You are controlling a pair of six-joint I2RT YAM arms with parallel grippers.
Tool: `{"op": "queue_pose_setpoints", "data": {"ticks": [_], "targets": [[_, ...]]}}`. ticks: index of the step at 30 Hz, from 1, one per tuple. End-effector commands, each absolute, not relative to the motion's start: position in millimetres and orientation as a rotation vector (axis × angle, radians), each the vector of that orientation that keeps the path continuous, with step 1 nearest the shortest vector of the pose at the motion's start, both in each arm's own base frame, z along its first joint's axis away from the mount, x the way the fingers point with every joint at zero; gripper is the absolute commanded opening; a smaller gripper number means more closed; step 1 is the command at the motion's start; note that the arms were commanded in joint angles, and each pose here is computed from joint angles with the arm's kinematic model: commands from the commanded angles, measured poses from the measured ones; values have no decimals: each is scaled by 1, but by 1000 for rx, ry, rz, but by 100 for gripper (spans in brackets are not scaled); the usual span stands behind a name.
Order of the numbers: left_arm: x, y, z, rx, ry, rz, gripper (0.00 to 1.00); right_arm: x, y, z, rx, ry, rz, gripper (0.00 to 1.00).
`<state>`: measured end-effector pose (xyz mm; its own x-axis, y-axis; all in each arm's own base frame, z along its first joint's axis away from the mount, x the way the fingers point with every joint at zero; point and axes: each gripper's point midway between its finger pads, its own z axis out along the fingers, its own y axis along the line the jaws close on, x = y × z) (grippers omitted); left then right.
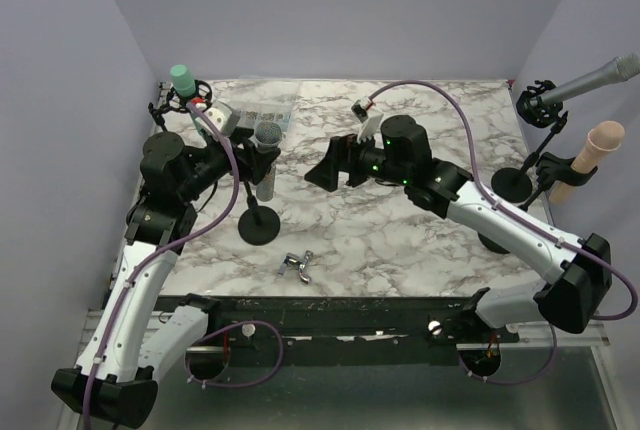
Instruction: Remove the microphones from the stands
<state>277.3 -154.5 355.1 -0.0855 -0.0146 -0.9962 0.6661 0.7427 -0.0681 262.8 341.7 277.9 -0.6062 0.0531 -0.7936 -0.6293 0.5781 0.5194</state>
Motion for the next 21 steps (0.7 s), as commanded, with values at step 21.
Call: {"op": "queue_pose_setpoints", "data": {"ticks": [21], "targets": [[217, -33, 414, -40, 1162, -240, 99, 258, 420, 372, -149, 1802, 835, 100]]}}
